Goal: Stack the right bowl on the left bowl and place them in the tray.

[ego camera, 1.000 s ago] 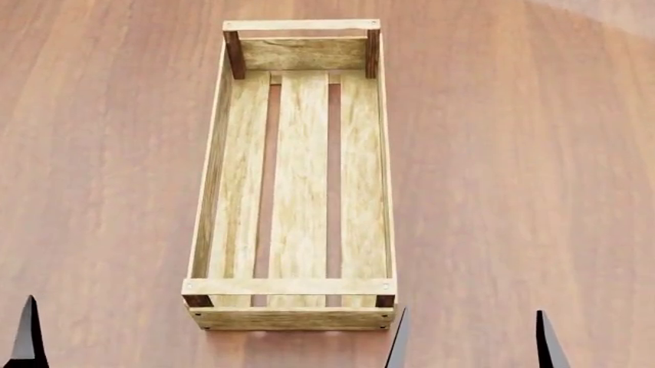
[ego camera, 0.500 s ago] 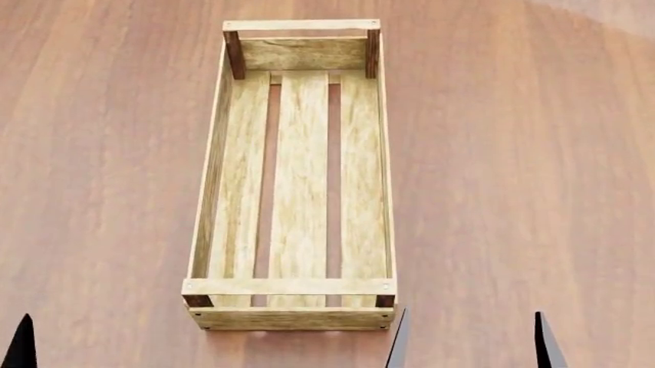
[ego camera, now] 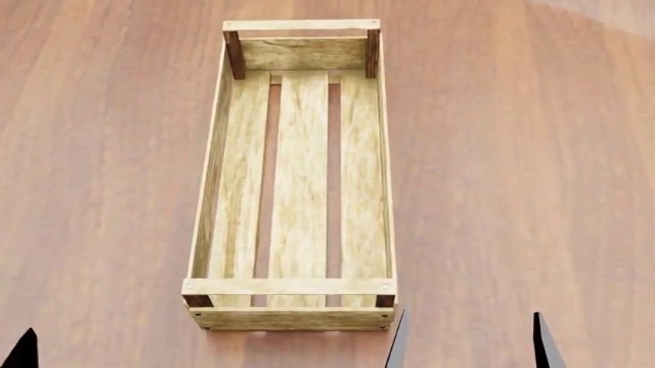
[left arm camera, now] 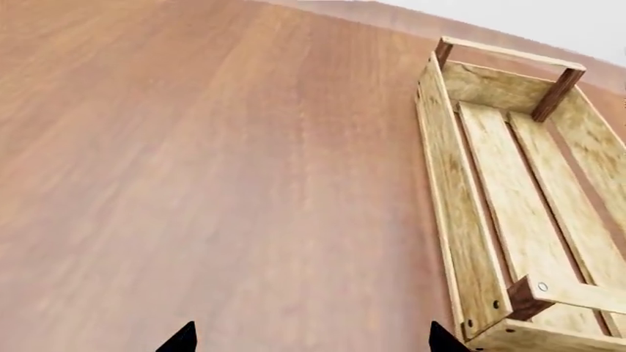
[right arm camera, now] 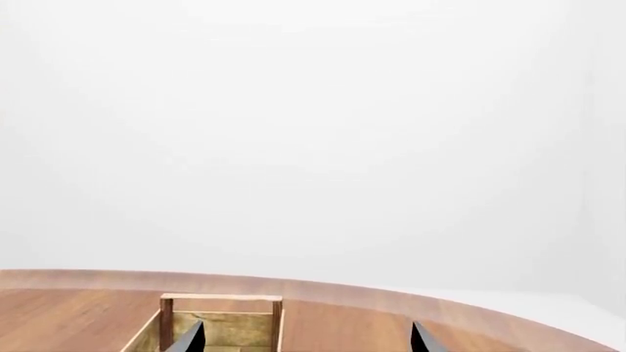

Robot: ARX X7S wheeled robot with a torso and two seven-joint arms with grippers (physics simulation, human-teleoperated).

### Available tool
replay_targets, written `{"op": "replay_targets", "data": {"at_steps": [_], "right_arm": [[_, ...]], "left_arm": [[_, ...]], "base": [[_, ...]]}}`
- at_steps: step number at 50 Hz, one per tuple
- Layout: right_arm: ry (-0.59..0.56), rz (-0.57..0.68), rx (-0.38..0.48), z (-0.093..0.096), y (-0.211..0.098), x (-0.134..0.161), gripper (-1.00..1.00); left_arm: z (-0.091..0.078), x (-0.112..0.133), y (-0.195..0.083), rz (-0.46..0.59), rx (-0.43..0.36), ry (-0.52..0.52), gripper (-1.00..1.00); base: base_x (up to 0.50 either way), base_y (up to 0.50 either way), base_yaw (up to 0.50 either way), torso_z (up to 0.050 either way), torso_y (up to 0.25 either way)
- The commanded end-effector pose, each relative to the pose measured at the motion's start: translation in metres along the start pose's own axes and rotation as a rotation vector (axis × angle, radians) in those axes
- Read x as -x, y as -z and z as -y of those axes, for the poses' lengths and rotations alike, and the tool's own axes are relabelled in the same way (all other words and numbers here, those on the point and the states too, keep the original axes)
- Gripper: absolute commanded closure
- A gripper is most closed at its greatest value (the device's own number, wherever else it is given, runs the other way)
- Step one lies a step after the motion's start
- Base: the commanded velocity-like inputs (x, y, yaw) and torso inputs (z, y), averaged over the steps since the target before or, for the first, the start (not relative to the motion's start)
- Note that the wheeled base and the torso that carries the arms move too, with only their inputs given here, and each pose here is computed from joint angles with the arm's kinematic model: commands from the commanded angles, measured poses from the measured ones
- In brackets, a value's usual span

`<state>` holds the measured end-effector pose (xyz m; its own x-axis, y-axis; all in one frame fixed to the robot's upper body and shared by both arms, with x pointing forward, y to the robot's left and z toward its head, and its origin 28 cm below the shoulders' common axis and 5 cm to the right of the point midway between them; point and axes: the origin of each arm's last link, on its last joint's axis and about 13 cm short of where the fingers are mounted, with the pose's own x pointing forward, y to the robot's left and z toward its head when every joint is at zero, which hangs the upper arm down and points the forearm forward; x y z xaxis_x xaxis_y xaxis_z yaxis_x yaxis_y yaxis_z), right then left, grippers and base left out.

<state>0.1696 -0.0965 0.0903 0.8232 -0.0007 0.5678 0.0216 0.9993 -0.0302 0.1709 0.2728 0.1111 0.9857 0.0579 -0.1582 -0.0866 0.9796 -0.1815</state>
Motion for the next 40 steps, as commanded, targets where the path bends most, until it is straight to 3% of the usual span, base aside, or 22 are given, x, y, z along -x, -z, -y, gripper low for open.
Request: {"op": "replay_targets", "data": {"at_steps": [1,14,40], "right_arm": [[0.002,0.014,0.02,0.001,-0.001,-0.002,-1.0],[0.003,0.013,0.023,0.001,-0.001,-0.001,-1.0],[0.004,0.011,0.024,0.002,-0.002,-0.002,-1.0]], "left_arm": [[0.001,0.005,-0.003,-0.047,0.078,0.021,-1.0],[0.005,0.012,-0.002,-0.106,0.158,0.03,-1.0],[0.005,0.016,0.015,-0.215,0.204,-0.014,-1.0]], "base": [[0.0,0.0,0.0,0.0,0.0],[0.0,0.0,0.0,0.0,0.0],[0.0,0.0,0.0,0.0,0.0]]}}
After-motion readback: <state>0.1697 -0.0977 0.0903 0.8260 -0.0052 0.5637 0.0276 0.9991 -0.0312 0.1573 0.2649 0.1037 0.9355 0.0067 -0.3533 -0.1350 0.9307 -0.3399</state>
